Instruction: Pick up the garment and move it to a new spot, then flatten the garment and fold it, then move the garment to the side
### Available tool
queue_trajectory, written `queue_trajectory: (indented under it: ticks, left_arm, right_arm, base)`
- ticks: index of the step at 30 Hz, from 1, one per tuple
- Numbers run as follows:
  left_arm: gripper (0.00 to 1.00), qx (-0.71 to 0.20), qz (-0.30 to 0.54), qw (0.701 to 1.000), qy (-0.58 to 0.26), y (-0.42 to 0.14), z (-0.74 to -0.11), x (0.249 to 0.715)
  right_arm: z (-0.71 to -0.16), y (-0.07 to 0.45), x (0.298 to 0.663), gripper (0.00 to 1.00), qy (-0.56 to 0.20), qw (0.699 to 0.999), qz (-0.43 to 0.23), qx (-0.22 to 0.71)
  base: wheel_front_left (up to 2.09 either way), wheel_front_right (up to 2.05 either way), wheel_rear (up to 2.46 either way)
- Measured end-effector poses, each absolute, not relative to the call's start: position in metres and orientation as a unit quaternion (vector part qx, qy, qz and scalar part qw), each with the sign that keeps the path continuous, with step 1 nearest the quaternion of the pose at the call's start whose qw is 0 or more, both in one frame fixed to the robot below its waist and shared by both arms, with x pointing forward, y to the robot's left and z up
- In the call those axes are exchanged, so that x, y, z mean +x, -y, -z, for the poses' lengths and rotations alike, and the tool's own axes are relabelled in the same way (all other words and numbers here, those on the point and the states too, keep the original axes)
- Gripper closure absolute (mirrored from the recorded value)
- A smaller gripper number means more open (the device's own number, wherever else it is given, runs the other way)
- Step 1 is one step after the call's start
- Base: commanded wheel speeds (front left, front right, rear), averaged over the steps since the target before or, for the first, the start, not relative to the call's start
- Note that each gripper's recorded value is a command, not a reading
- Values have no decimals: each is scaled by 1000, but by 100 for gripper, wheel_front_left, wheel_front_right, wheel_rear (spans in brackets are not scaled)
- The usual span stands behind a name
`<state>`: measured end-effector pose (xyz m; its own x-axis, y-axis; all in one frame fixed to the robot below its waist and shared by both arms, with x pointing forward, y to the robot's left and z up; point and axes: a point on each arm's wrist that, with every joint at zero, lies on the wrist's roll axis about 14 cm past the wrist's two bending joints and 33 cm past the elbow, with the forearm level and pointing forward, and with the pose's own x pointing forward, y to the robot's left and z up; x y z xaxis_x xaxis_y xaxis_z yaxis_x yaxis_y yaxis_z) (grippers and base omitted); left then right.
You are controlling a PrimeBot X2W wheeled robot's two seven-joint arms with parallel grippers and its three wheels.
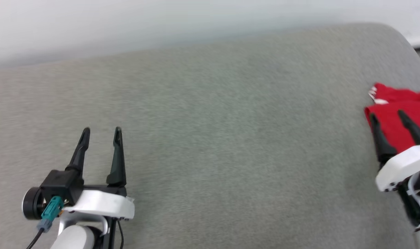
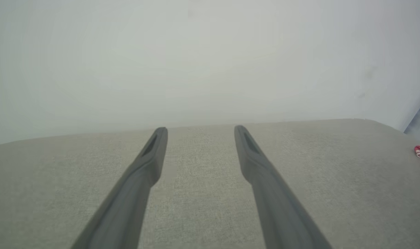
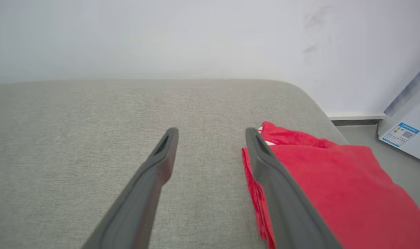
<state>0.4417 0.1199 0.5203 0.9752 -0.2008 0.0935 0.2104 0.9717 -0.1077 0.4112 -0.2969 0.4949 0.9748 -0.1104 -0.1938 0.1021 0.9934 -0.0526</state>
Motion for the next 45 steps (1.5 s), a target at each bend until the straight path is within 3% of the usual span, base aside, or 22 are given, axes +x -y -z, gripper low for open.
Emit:
queue_trajectory:
  ticks: [11, 24, 45]
  left_arm:
    - [0, -31, 7, 999, 41, -190, -526, 393]
    - [0, -17, 12, 999, 29, -198, -522, 353]
    - [0, -30, 15, 999, 23, -190, -516, 345]
  right_arm:
    - [-535, 211, 403, 0, -7, 999, -36, 12]
    - [-534, 194, 344, 0, -1, 999, -26, 44]
    - [-546, 184, 341, 0, 18, 998, -39, 51]
  base:
    - [0, 0, 0]
    - [0, 0, 0]
    - [0, 0, 0]
